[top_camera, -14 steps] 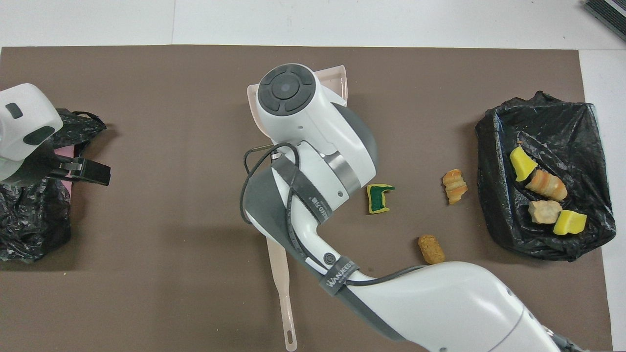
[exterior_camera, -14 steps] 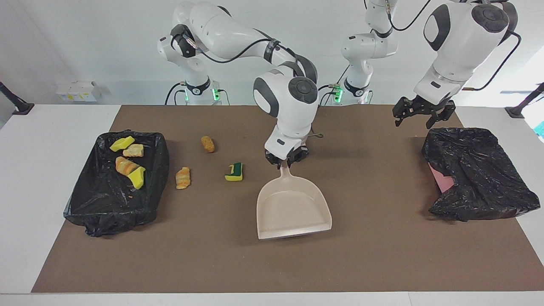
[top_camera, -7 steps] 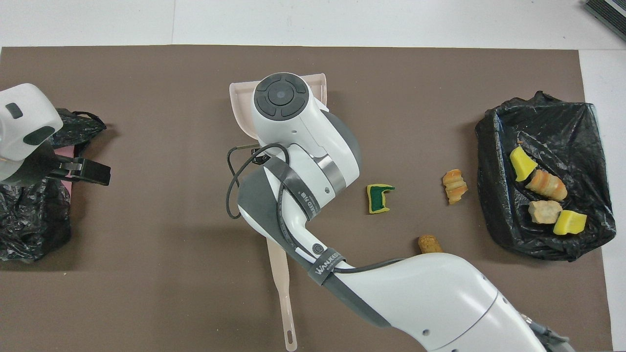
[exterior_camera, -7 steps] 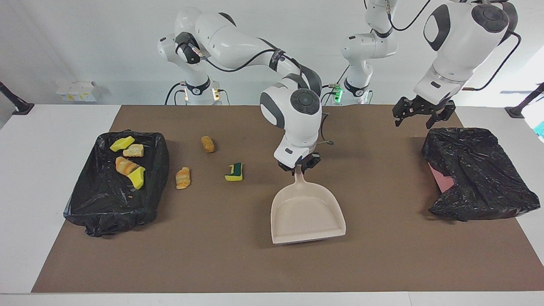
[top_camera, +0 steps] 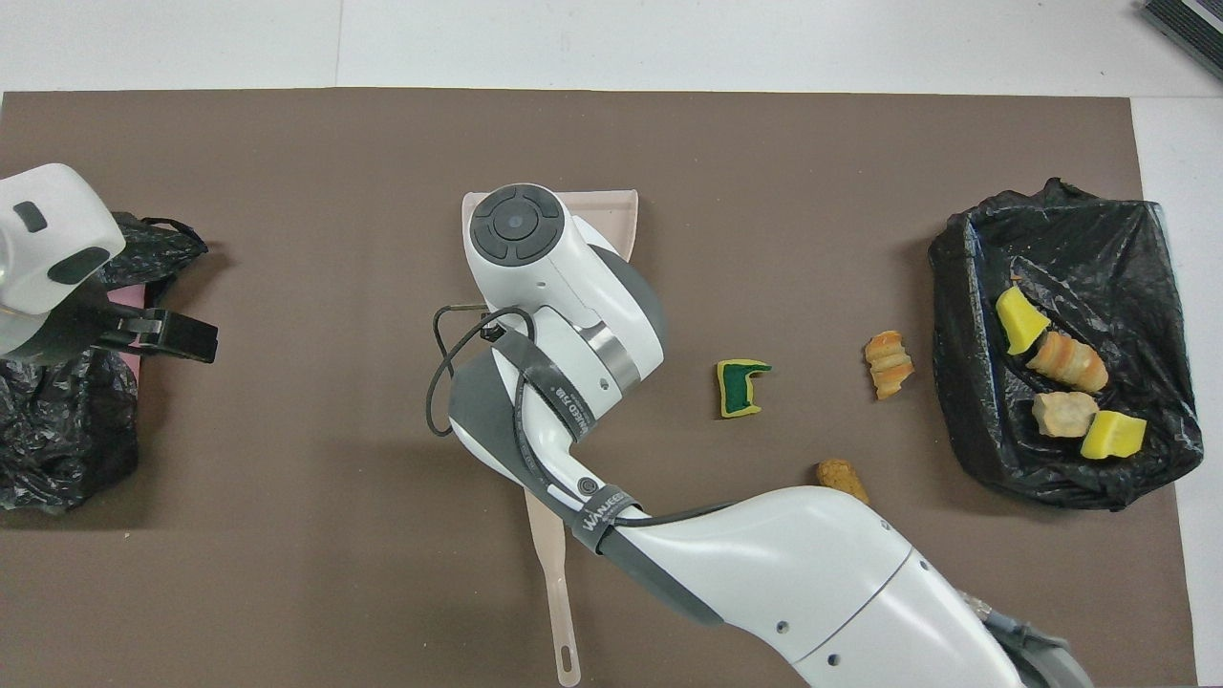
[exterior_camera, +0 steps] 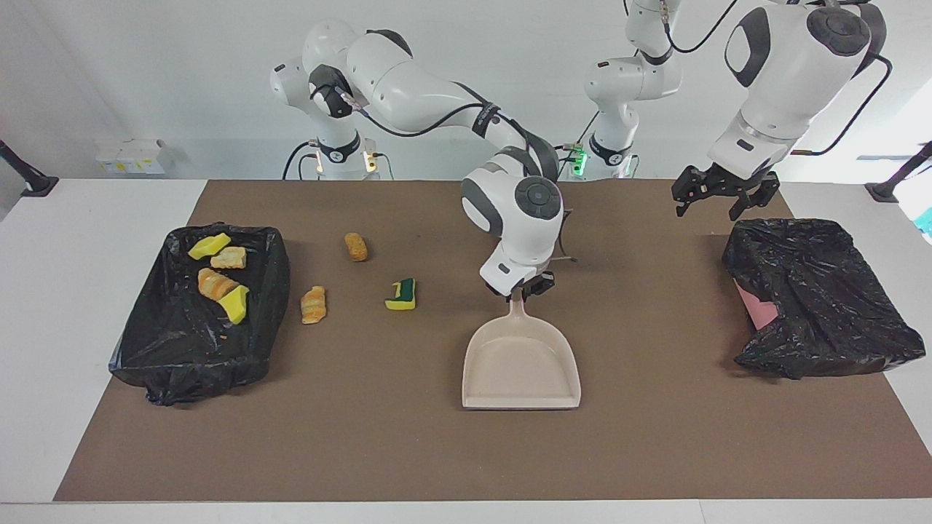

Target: Sweep and dump trash in bin

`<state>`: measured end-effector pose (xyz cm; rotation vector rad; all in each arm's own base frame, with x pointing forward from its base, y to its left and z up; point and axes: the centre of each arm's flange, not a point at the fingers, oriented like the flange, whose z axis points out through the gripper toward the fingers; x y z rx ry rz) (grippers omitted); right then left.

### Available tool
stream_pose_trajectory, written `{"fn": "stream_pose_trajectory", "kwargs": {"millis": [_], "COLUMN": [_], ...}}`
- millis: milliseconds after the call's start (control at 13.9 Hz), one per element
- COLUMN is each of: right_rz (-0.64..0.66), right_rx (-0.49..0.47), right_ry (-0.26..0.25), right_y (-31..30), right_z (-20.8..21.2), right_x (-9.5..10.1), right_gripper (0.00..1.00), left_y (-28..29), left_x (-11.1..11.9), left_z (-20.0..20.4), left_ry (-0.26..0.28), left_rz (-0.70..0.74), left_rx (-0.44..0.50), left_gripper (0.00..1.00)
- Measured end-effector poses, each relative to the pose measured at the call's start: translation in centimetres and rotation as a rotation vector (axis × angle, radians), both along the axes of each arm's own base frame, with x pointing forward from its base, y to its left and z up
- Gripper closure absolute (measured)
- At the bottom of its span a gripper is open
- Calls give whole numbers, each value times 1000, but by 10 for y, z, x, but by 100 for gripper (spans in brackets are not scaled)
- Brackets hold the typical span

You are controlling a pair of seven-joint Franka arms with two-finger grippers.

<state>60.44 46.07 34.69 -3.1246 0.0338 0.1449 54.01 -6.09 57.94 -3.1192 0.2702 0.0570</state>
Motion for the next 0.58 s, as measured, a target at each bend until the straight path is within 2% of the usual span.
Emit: {"fn": "stream_pose_trajectory", "kwargs": {"millis": [216,360,432,576], "right_rz": [7,10,11,8], "right_rx": [0,1,3,26], "right_ry": [3,2,1,-3], "right_y": [-1,1,1,3], "right_z": [-2,-1,1,14], "right_x": [0,-1,-1,-3], "right_gripper": [69,65,58,37], "left_y": [1,1,0,0], "left_x": [0,1,1,3], "left_z": [0,0,1,1], "left_ry": [0,-5,-12,-19], "left_rz": [2,-1,-2,-5], "left_rx": [0,-1,-1,-3], "left_gripper": [0,0,0,0]}}
